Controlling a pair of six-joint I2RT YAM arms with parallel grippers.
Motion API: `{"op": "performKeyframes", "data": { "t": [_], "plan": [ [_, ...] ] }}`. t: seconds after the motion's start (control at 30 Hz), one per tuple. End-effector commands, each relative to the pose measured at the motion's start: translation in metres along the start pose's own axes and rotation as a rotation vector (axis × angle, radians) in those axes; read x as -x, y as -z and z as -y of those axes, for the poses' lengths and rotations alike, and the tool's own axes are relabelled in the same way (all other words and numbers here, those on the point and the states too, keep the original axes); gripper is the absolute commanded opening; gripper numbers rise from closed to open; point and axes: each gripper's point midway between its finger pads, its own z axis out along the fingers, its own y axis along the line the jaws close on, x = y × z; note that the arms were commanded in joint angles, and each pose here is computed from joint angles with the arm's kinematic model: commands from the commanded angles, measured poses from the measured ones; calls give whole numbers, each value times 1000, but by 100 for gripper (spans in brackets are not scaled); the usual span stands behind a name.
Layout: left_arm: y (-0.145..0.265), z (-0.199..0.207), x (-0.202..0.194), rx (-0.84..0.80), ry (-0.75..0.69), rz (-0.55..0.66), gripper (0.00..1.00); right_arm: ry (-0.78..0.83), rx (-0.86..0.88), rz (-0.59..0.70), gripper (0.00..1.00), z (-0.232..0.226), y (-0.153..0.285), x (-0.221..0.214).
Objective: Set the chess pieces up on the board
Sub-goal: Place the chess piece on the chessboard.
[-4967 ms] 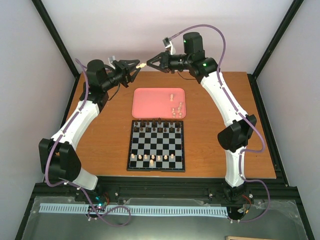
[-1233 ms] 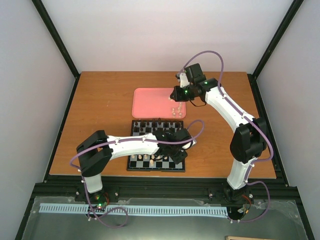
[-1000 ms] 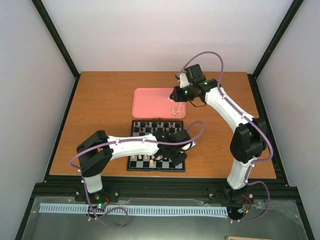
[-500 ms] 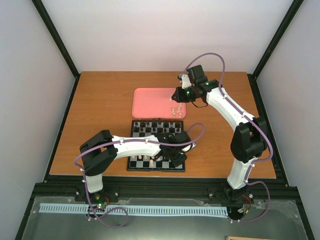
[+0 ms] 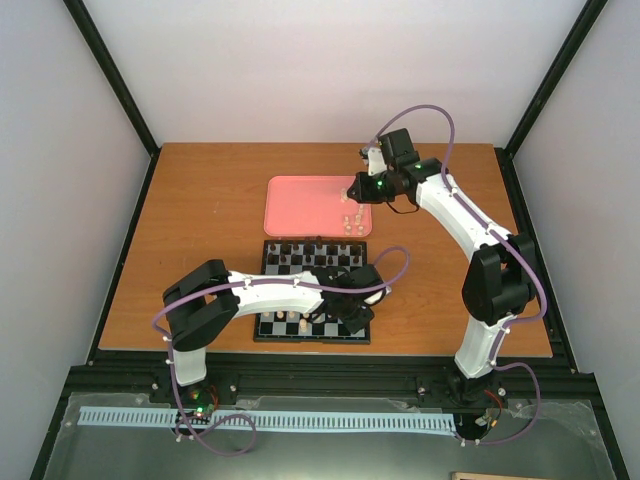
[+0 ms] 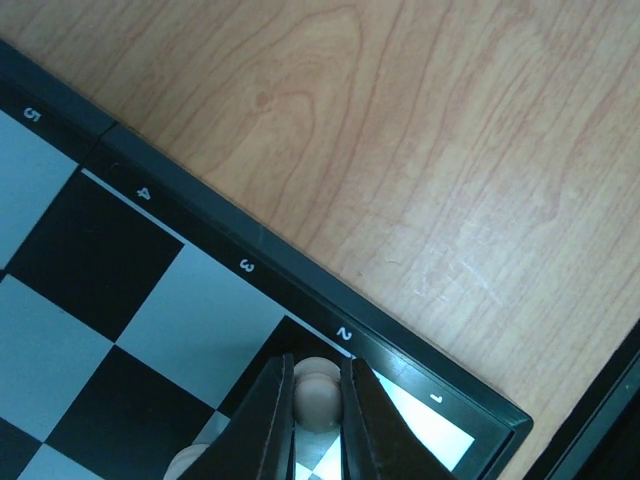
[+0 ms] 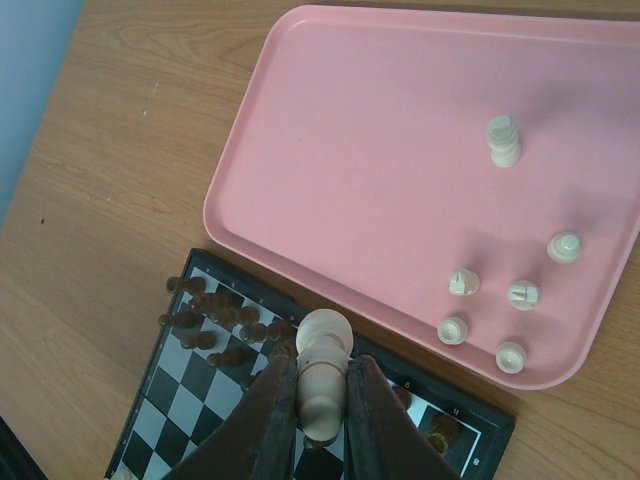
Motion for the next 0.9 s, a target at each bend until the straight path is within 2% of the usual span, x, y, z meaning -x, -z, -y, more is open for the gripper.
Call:
{"op": "performKeyframes", "data": {
  "t": [0.0, 0.53, 0.73, 0.87],
  "plan": [
    [2, -2, 4, 41, 11, 24, 1, 8, 12, 27, 10, -3, 9, 5],
    [1, 1, -4, 15, 5, 0, 1, 6, 22, 15, 10, -3, 7, 2],
    [6, -2, -2, 31, 2, 13, 16, 4, 27, 16, 10, -4, 7, 3],
    [7, -2, -1, 37, -2, 17, 22, 3, 31, 19, 10, -5, 8, 4]
  ]
}}
